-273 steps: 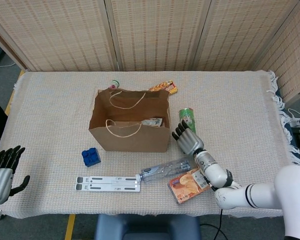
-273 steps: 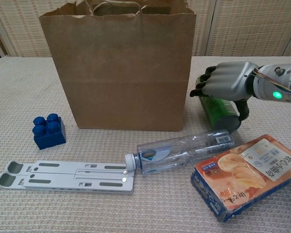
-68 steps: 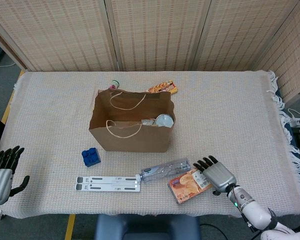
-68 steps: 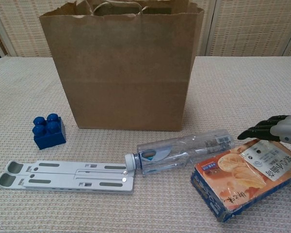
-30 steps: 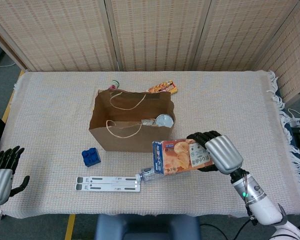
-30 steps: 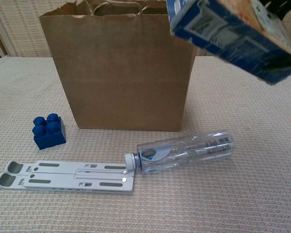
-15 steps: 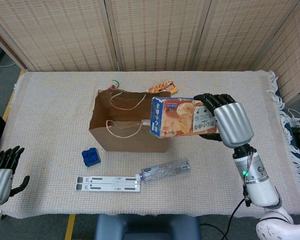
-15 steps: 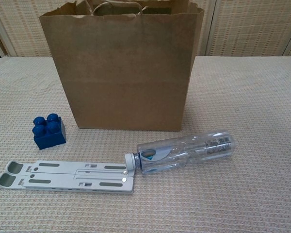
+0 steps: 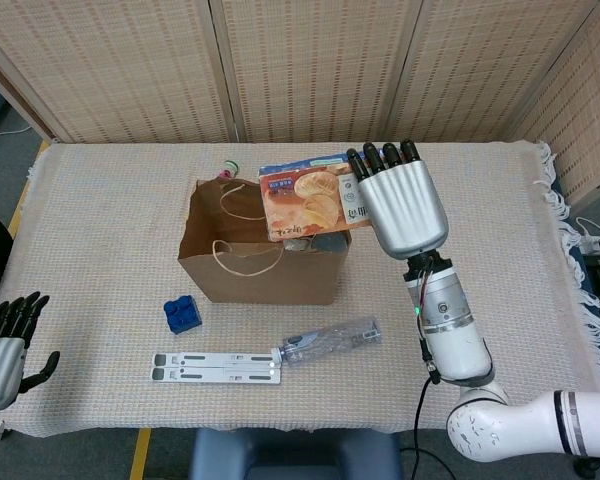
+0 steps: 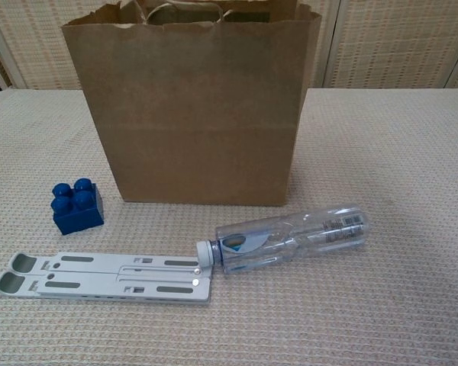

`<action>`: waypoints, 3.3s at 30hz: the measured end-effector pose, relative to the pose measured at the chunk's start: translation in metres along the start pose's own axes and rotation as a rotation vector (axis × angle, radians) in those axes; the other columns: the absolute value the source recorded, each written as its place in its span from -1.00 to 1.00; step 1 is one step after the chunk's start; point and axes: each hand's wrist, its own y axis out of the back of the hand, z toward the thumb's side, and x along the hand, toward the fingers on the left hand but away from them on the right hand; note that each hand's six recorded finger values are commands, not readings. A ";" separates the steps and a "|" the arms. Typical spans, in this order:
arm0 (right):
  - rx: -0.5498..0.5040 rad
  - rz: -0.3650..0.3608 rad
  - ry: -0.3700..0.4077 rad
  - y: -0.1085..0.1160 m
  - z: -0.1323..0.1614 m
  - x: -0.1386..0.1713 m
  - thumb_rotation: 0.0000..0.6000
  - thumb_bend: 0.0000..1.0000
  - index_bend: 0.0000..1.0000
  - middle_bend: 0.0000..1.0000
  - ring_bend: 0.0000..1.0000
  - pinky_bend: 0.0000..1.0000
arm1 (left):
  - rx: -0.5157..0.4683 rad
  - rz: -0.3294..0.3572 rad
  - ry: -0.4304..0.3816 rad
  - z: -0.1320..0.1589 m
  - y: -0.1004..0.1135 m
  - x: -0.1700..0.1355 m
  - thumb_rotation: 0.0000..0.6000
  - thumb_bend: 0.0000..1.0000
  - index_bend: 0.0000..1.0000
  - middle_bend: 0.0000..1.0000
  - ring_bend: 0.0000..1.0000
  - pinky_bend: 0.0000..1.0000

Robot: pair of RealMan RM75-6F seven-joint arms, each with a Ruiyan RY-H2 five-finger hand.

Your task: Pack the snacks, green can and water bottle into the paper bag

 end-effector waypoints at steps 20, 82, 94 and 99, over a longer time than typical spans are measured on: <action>0.507 0.061 0.102 -0.039 0.068 -0.010 1.00 -0.59 -0.10 0.17 0.06 0.31 | -0.002 -0.002 -0.003 0.000 0.000 0.000 1.00 -0.29 -1.00 -1.00 -1.00 -1.00; -0.248 0.560 0.261 -0.171 0.023 0.196 1.00 -0.88 -1.00 -0.75 -0.87 -0.60 | 0.020 0.005 0.009 0.001 0.000 0.000 1.00 -0.29 -1.00 -1.00 -1.00 -1.00; -0.306 0.679 0.305 -0.198 0.102 0.170 1.00 -0.88 -1.00 -0.75 -0.87 -0.60 | 0.012 -0.001 0.003 0.001 0.000 0.000 1.00 -0.29 -1.00 -1.00 -1.00 -1.00; -0.276 0.713 0.322 -0.210 0.128 0.165 1.00 -0.88 -1.00 -0.75 -0.87 -0.60 | 0.010 -0.003 0.001 0.000 0.000 0.000 1.00 -0.29 -1.00 -1.00 -1.00 -1.00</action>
